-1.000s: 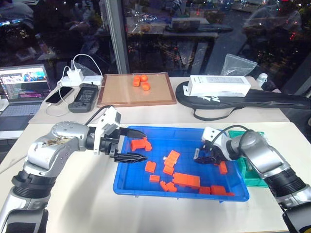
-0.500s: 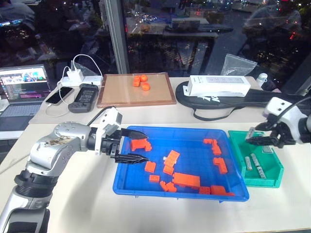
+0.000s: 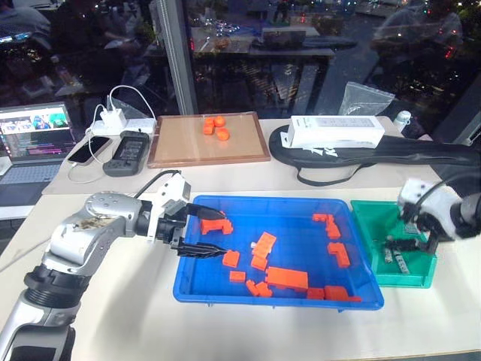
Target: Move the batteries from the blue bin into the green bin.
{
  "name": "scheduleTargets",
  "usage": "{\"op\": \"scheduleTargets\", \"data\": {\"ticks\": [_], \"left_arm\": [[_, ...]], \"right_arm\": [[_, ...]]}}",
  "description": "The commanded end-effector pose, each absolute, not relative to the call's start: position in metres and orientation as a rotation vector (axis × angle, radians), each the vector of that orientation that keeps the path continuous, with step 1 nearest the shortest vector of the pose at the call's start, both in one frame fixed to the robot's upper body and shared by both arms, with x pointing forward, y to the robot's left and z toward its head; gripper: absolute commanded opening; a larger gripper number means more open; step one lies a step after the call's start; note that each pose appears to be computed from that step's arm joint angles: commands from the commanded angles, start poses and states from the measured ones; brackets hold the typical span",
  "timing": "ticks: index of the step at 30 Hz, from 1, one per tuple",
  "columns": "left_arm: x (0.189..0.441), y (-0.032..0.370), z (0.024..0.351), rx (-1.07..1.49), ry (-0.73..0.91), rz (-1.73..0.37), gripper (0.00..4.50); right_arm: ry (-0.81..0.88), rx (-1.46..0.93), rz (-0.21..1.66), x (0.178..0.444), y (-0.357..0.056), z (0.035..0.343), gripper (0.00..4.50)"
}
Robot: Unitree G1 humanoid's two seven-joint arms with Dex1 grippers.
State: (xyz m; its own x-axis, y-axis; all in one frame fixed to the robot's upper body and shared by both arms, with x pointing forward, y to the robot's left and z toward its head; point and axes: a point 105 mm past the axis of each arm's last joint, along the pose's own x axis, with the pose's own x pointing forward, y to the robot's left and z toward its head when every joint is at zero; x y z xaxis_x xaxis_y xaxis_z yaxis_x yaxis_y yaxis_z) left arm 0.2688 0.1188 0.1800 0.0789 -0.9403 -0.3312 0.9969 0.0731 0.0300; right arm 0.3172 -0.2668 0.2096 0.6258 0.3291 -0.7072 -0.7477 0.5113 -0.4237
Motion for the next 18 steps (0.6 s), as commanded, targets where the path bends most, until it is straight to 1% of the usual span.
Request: {"op": "scheduleTargets", "data": {"ticks": [1,2,4,6,8,14,18], "left_arm": [[0.266,0.122,0.19,0.313,0.21,-1.476,4.5],[0.266,0.123,0.19,0.315,0.212,-1.475,4.5],[0.266,0.124,0.19,0.321,0.219,-1.475,4.5],[0.266,0.123,0.189,0.325,0.225,-1.477,4.5],[0.265,0.122,0.189,0.325,0.227,-1.482,4.5],[0.265,0.124,0.19,0.328,0.228,-1.475,4.5],[0.26,0.125,0.188,0.321,0.233,-1.458,4.5]], "right_arm": [[0.434,-0.776,0.929,0.313,-0.199,0.22,4.49],[0.407,-0.756,0.986,0.31,-0.183,0.218,4.49],[0.404,-0.756,1.128,0.302,-0.149,0.195,4.49],[0.455,-0.86,1.235,0.295,-0.135,0.168,4.49],[0.461,-0.944,1.312,0.296,-0.125,0.154,4.49],[0.4,-1.169,1.46,0.314,-0.102,0.143,4.49],[0.366,-1.247,1.547,0.322,-0.088,0.141,4.49]]}}
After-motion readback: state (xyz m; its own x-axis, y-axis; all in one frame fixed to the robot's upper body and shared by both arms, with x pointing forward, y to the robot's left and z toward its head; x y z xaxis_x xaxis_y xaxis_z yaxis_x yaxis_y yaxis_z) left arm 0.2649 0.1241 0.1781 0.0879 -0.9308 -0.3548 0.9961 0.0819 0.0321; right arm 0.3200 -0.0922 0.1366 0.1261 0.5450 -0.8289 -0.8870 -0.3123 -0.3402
